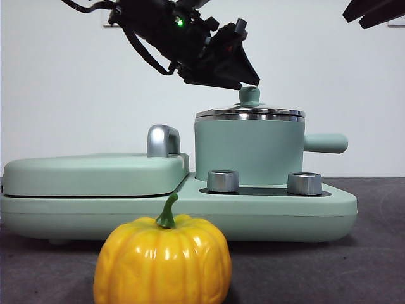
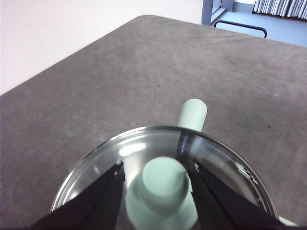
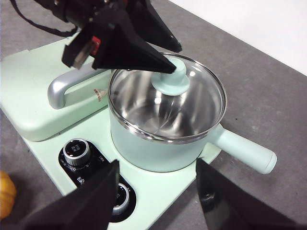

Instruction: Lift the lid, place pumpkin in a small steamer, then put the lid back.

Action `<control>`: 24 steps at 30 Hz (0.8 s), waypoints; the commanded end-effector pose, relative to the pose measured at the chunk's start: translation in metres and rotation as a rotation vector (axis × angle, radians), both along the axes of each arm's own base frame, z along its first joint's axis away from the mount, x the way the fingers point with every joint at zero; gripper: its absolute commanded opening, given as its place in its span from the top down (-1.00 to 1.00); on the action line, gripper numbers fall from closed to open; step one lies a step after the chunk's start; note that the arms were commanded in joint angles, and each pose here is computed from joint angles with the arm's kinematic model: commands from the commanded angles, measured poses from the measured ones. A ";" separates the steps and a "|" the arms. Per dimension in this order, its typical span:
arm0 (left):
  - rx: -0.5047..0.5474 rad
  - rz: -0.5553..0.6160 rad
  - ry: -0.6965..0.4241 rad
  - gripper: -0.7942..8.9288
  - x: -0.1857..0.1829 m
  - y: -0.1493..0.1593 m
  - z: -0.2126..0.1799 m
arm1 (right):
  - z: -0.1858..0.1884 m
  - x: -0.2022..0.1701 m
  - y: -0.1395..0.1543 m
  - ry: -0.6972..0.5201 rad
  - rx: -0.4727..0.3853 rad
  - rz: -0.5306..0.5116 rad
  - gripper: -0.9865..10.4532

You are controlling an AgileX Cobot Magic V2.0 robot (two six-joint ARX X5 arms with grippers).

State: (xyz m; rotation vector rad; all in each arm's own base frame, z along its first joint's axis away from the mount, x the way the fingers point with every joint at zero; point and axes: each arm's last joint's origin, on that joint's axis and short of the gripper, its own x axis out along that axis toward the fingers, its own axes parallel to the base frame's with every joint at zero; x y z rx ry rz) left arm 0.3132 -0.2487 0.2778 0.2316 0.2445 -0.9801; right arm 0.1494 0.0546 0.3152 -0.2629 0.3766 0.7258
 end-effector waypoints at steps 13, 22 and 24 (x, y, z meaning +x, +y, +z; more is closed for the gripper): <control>-0.018 -0.002 0.017 0.39 0.008 -0.013 -0.011 | 0.006 0.001 0.001 -0.012 0.017 0.000 0.38; -0.006 -0.003 0.031 0.39 0.008 -0.013 -0.014 | 0.006 0.001 0.001 -0.012 0.017 0.000 0.38; 0.001 -0.003 0.039 0.47 0.007 -0.013 -0.015 | 0.006 0.001 0.001 -0.012 0.017 0.000 0.38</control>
